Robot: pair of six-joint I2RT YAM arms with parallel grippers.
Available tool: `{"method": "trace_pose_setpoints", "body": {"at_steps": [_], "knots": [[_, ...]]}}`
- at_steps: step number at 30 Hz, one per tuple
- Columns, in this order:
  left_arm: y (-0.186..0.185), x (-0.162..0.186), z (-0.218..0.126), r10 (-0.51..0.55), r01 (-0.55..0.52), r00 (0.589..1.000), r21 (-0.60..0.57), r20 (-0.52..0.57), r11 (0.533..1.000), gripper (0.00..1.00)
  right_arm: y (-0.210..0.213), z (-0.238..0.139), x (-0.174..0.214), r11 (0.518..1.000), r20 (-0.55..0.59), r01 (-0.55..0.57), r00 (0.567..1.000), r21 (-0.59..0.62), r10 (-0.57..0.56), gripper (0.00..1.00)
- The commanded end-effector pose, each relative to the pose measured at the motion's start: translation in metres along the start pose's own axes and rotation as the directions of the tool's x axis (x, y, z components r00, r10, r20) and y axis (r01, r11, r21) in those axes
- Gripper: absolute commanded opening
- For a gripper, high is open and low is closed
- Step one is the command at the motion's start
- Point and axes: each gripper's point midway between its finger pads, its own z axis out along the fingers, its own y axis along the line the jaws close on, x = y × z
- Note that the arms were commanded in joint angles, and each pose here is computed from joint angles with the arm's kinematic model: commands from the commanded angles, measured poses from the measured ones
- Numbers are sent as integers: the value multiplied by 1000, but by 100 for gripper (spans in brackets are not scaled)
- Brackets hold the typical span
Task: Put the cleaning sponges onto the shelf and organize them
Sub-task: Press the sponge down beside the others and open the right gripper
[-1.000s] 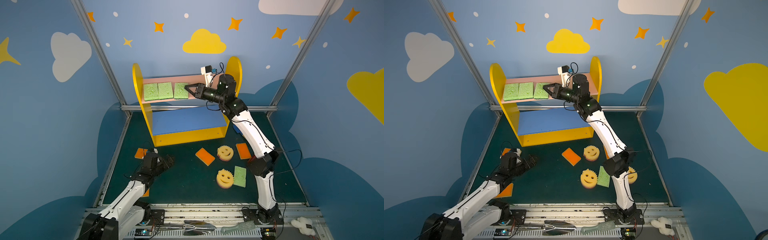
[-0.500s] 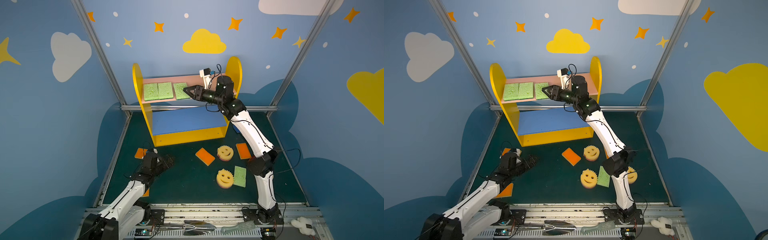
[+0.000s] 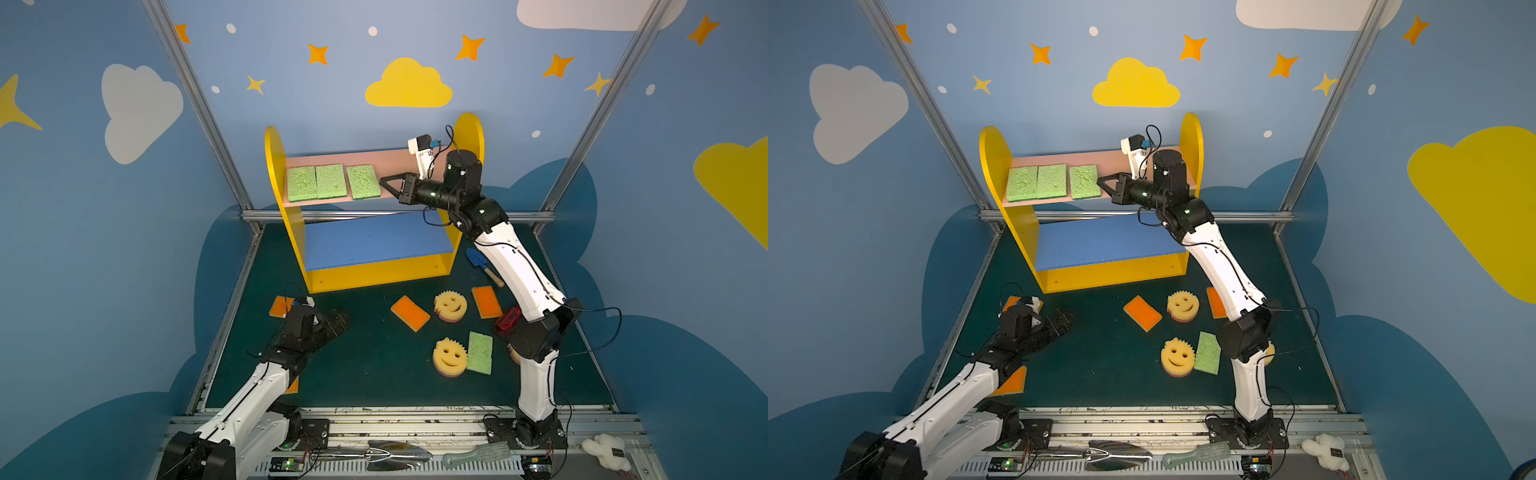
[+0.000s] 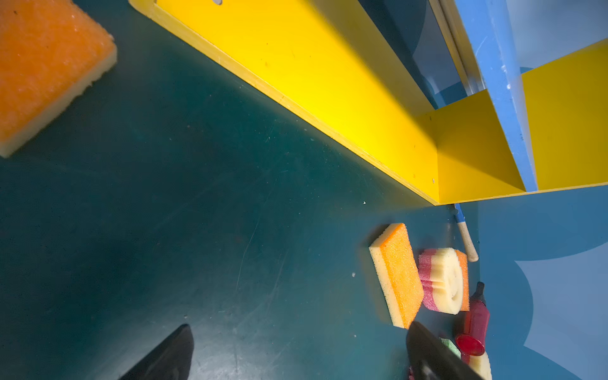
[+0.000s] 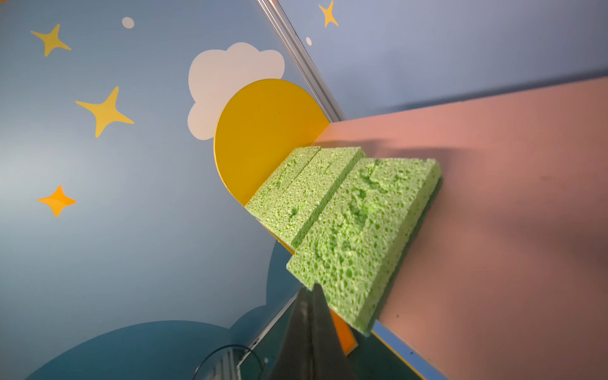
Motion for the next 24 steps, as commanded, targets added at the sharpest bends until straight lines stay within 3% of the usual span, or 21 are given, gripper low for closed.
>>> {"method": "trace_pose_setpoints", "body": {"at_steps": [1, 24], "knots": [[6, 5, -1, -2, 2, 1000, -14, -14, 1000, 99, 5, -2, 2, 1000, -9, 23, 1000, -5, -23, 0], [9, 5, 1, 7, -7, 1000, -19, -11, 1000, 100, -19, 7, 10, 999, -20, -20, 1000, 40, 21, 0]]}}
